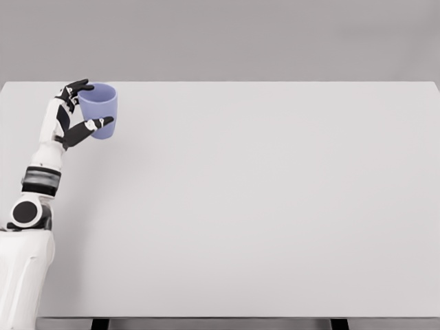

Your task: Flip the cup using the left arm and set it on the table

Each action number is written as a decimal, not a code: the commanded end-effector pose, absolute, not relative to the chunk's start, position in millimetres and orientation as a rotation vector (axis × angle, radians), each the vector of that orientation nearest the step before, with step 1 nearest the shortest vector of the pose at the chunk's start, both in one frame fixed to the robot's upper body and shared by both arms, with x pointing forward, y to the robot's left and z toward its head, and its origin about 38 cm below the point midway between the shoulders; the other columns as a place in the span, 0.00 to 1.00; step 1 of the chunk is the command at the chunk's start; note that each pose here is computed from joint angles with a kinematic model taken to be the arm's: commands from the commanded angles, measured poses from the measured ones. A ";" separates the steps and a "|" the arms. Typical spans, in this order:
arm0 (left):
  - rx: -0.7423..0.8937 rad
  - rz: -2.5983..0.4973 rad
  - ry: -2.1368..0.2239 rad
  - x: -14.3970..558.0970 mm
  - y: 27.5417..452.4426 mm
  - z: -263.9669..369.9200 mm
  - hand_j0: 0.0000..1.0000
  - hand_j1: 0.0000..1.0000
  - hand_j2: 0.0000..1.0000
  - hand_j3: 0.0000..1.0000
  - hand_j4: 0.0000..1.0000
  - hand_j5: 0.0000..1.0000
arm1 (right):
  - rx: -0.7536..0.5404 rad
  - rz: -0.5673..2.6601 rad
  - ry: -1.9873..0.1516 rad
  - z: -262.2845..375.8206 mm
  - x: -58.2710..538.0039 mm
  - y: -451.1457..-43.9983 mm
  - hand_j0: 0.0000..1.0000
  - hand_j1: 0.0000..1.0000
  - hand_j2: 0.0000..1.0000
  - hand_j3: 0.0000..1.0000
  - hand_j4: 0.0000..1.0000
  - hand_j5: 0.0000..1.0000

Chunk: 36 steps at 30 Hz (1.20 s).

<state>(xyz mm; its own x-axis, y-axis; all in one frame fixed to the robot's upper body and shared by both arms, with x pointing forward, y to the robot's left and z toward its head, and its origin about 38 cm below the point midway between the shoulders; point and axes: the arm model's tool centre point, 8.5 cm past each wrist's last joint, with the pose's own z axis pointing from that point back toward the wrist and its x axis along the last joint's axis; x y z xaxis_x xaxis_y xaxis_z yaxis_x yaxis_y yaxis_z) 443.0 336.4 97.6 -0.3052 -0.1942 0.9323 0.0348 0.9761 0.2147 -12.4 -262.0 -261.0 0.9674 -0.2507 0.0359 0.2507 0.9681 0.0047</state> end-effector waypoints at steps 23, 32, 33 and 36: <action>0.097 -0.181 -1.857 433.3 339.0 71.2 0.57 0.57 0.57 0.57 0.57 0.57 | 0.000 -0.254 -0.036 -261.0 -12.4 -262.0 1.00 1.00 1.00 1.00 1.00 1.00; 0.099 -0.186 -1.879 432.1 338.5 73.3 0.63 0.63 0.63 0.63 0.63 0.63 | 0.000 -0.254 -0.036 -261.0 -12.4 -262.0 1.00 1.00 1.00 1.00 1.00 1.00; 0.100 -0.187 -1.879 432.1 339.2 73.5 0.64 0.64 0.64 0.64 0.64 0.64 | 0.000 -0.254 -0.036 -261.0 -12.4 -262.0 1.00 1.00 1.00 1.00 1.00 1.00; 0.100 -0.187 -1.881 432.2 339.0 74.0 0.67 0.67 0.67 0.67 0.67 0.67 | 0.000 -0.254 -0.036 -261.0 -12.4 -262.0 1.00 1.00 1.00 1.00 1.00 1.00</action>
